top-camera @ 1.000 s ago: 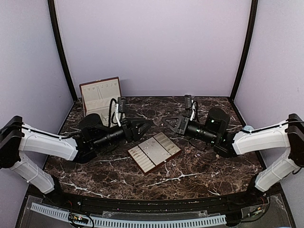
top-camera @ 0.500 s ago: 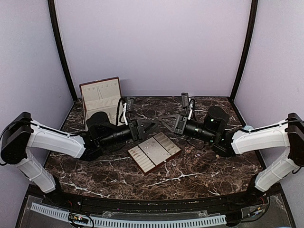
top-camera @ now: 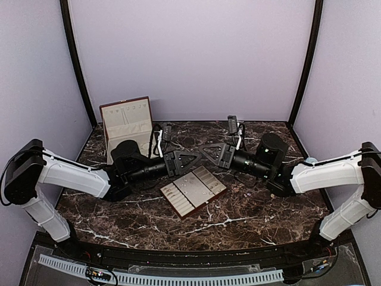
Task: Organize the mixed jewelry
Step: Pass from the right arm to the left
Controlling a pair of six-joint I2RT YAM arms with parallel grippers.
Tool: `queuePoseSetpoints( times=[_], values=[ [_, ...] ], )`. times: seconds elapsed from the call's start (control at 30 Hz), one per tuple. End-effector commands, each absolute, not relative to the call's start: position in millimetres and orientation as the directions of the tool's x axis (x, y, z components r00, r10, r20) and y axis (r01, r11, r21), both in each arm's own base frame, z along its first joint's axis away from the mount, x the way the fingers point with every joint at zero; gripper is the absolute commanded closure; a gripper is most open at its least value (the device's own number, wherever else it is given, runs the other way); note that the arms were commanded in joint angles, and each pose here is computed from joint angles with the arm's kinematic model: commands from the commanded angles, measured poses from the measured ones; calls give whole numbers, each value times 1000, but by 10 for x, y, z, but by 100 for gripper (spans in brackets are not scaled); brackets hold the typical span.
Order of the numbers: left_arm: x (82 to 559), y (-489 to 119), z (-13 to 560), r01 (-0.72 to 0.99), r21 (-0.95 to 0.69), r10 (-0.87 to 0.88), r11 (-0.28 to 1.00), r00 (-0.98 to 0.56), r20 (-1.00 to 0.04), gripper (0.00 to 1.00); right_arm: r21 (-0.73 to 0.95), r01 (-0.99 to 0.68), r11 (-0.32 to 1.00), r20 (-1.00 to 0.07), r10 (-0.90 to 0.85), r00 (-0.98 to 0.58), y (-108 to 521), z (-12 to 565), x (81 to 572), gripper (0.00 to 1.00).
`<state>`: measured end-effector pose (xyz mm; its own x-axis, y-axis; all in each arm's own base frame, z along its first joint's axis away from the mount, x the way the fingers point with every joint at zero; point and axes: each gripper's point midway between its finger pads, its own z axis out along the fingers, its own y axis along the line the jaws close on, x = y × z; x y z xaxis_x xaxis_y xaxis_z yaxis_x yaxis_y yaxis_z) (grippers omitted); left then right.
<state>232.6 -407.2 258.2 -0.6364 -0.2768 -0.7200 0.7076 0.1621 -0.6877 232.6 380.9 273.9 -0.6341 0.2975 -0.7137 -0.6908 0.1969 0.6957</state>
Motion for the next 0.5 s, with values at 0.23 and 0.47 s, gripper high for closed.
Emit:
queuePoseSetpoints(
  times=[0.23, 0.47],
  values=[
    [2269, -4126, 2824, 735, -673, -305, 82, -624, -719, 78, 665, -729, 160, -734, 320, -599, 3801, 2963, 2260, 100],
    [2267, -4147, 2830, 734, -676, -309, 63, -630, -713, 86, 674, -721, 165, -727, 321, -606, 3785, 2925, 2260, 100]
  ],
)
